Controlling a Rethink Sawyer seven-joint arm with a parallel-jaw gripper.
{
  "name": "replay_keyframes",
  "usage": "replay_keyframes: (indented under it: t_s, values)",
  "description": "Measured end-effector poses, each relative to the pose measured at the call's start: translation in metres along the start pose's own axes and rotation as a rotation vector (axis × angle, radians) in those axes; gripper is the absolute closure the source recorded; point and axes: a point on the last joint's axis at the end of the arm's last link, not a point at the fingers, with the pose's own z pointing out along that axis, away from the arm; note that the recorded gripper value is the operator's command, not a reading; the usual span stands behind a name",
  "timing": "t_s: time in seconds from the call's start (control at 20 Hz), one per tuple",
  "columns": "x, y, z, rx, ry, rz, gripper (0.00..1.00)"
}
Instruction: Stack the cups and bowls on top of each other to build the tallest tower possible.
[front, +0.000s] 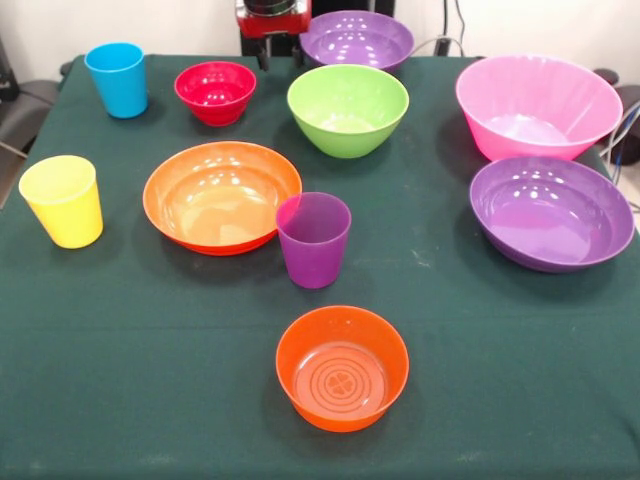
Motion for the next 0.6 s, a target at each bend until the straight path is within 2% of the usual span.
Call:
replay_keyframes:
  t_s: [0.25, 0.6]
  values:
    - [0.0043, 0.0022, 0.0051, -0.009, 0.014, 0.002, 0.0]
    - [0.0023, -0.0001, 0.0021, -0.002, 0.007, 0.003, 0.0]
